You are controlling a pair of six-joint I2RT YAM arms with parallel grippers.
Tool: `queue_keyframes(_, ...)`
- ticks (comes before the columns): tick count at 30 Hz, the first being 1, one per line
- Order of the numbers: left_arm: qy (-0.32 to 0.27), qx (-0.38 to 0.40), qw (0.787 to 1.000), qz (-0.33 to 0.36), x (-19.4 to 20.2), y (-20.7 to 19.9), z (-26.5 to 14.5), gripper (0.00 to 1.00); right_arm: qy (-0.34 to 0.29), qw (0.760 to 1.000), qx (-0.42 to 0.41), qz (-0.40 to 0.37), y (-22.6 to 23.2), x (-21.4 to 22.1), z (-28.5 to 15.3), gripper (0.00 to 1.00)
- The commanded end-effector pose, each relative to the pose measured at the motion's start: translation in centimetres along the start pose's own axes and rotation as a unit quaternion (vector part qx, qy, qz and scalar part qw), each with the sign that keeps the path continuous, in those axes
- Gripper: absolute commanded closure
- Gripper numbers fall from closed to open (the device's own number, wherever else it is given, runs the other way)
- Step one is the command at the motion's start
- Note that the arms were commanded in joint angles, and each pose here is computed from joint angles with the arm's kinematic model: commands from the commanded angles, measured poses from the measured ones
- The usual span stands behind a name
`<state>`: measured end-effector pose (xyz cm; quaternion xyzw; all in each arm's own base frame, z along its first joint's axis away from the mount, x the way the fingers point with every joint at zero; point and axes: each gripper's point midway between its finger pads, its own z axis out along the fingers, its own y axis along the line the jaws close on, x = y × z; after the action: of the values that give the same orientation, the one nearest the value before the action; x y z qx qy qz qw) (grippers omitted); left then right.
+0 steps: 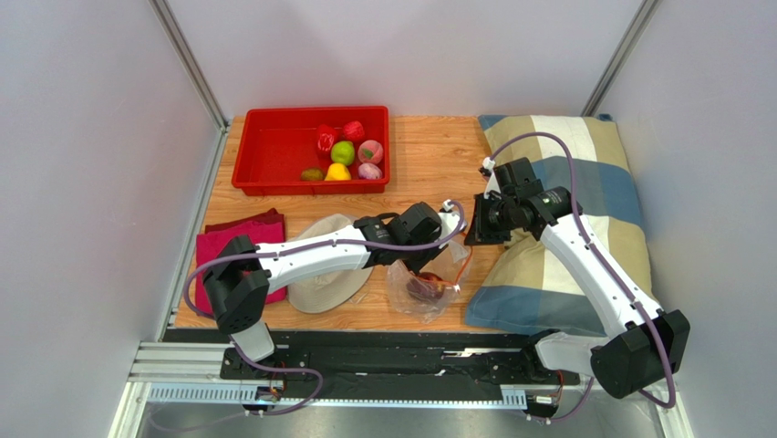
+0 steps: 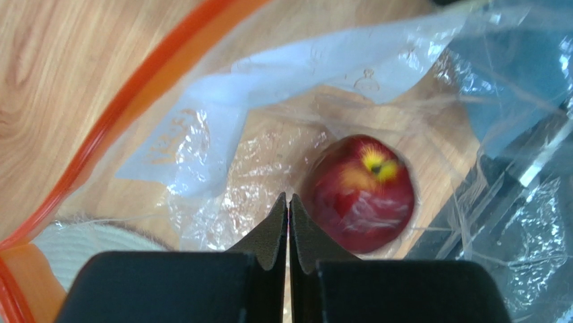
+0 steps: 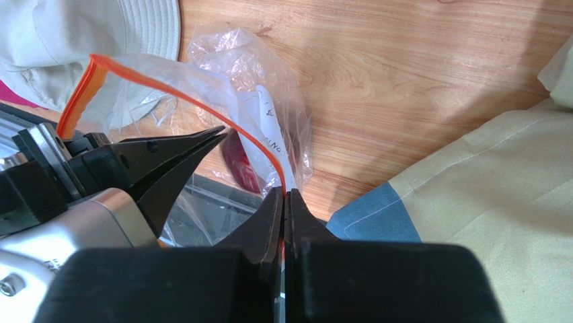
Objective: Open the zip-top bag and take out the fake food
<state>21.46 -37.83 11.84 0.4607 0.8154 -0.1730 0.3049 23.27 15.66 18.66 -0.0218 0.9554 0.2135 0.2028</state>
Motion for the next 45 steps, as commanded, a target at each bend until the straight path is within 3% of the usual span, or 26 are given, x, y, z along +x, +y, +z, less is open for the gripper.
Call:
queue_keyframes(1,-0.038,0.007,0.999,-0.005,-1.8,-0.2,-2.9,1.00,-0.031,0.999,-0.020,-0.010,1.0,-1.0,-0.8,1.00)
queue_keyframes(3,-0.025,0.025,0.999,0.001,-1.3,-0.8,-2.7,1.00,-0.030,0.999,-0.022,-0.011,1.1,-0.9,-0.8,1.00)
queue_keyframes(5,-0.001,0.048,0.999,0.002,-0.1,-1.6,-1.7,0.93,-0.030,0.999,-0.022,-0.011,1.1,-0.9,-0.8,1.00)
queue_keyframes(6,0.013,0.055,0.998,-0.002,0.8,-1.8,-1.4,0.74,-0.031,0.999,-0.021,-0.012,1.1,-0.9,-0.8,1.00)
queue_keyframes(8,0.034,0.071,0.997,-0.006,2.1,-2.5,-0.7,0.56,-0.031,0.999,-0.022,-0.012,1.1,-0.9,-0.9,1.00)
queue_keyframes(9,0.051,0.074,0.996,-0.009,3.1,-2.6,-0.5,0.33,-0.030,0.999,-0.022,-0.012,1.1,-0.9,-0.8,1.00)
queue_keyframes(11,0.067,0.068,0.995,-0.011,4.2,-2.4,-0.1,0.01,-0.030,0.999,-0.023,-0.010,1.1,-0.8,-0.9,1.00)
queue_keyframes(19,0.095,0.008,0.995,-0.028,5.9,-0.6,-0.2,0.01,-0.023,0.999,-0.030,-0.010,1.3,-0.7,-0.5,1.00)
queue_keyframes(33,0.138,0.033,0.990,-0.017,9.4,-1.5,3.2,0.02,-0.024,0.999,-0.032,-0.013,1.4,-0.8,-0.6,1.00)
queue_keyframes(38,0.109,0.015,0.994,-0.021,6.9,-0.9,4.2,0.05,-0.024,0.999,-0.033,-0.014,1.5,-0.9,-0.7,1.00)
queue_keyframes(45,0.078,0.029,0.996,-0.027,4.2,-1.5,4.3,0.01,-0.022,0.999,-0.032,-0.014,1.4,-0.7,-0.6,1.00)
